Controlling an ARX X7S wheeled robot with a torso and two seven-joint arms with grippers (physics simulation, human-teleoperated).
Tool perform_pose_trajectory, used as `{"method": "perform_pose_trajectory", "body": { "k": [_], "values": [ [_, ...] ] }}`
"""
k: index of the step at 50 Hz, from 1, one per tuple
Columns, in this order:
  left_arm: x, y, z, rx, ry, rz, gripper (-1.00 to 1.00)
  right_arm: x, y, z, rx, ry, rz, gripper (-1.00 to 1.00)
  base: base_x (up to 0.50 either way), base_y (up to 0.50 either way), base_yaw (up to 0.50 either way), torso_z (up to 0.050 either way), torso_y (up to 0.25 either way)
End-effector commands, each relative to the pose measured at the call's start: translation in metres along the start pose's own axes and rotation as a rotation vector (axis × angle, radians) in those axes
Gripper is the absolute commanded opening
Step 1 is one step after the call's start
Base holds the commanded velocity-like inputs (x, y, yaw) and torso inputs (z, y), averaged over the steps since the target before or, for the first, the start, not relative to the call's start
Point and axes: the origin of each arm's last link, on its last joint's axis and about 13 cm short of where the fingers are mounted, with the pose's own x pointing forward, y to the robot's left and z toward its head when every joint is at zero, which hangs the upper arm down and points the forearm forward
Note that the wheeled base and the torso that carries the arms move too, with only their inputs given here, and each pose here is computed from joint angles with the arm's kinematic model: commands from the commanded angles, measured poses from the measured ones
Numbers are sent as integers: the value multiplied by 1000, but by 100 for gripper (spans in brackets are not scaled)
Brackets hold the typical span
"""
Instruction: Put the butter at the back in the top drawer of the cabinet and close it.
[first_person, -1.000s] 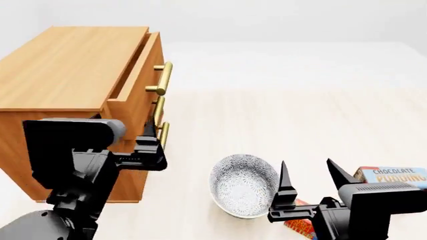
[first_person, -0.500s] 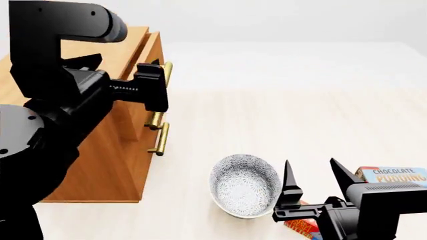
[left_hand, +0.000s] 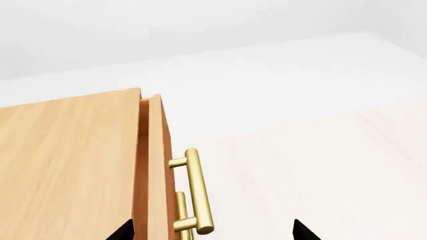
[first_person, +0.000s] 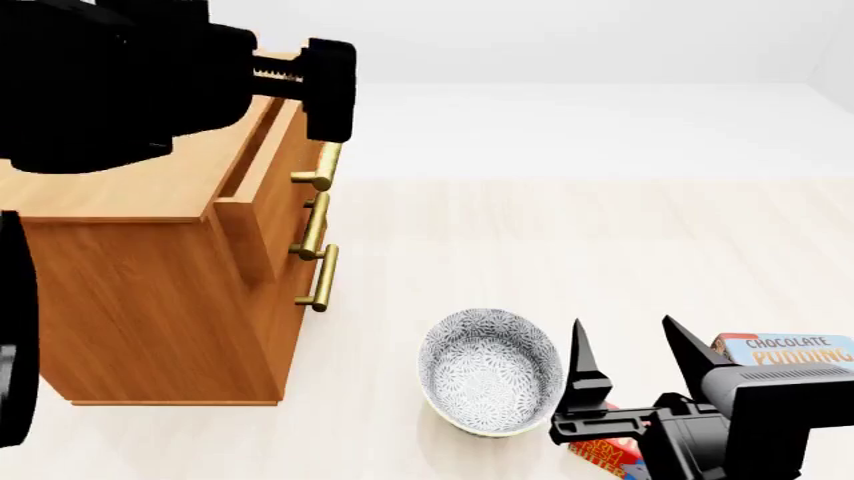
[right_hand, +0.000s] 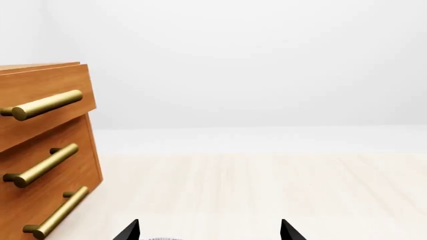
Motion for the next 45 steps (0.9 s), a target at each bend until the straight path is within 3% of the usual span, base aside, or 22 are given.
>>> {"method": "perform_pose_trajectory", "body": {
  "k": [1, 9, 21, 45],
  "values": [
    [20, 6, 35, -19, 175, 21, 100, -1, -1, 1, 6, -5, 7, 100, 0, 0, 0, 0, 0],
    [30, 8, 50, -49, 239, 37, 100, -1, -1, 1, 6, -1, 10, 100, 0, 0, 0, 0, 0],
    [39, 2, 50, -33, 345, 47, 100, -1, -2, 1, 8, 0, 12, 100, 0, 0, 0, 0, 0],
    [59, 5, 41, -41, 414, 92, 100, -2, -2, 1, 7, 2, 17, 100, 0, 0, 0, 0, 0]
  ]
}}
